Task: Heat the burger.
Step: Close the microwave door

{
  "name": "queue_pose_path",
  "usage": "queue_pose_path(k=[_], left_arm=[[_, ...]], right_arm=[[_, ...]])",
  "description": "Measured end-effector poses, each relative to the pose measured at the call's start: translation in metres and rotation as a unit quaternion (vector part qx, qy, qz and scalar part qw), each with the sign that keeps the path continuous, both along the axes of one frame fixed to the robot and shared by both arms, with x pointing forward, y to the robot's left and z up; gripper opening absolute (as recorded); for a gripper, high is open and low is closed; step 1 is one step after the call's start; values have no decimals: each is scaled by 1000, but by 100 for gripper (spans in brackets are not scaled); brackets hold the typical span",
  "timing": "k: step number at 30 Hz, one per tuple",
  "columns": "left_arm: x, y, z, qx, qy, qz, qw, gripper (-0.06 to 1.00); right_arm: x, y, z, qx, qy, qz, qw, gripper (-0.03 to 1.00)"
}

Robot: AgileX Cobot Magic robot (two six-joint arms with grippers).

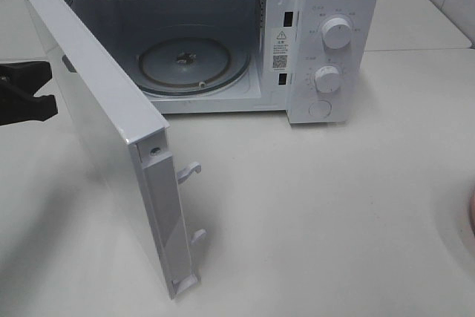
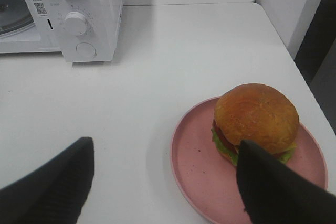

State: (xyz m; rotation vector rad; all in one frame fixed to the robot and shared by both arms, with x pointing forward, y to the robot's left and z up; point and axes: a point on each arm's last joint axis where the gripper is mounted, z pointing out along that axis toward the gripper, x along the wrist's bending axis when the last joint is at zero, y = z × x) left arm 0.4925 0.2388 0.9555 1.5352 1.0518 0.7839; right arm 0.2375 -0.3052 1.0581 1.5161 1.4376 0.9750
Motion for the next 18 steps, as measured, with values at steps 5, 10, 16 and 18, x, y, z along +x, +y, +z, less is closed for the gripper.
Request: queue_pose_path(k=[5,10,16,18], left_arm=[[6,-9,1,-8,-1,-7,1000,0],[10,-19,0,-9,-2,-24,1000,0],[10,-34,4,-13,-8,-47,999,0],[10,-38,6,-16,-11,-52,998,0]], right_arm=[[0,0,0,0,0,0,1000,72],[0,0,0,0,0,0,1000,72],[0,0,0,0,0,0,1000,72],[0,0,0,0,0,0,1000,72]])
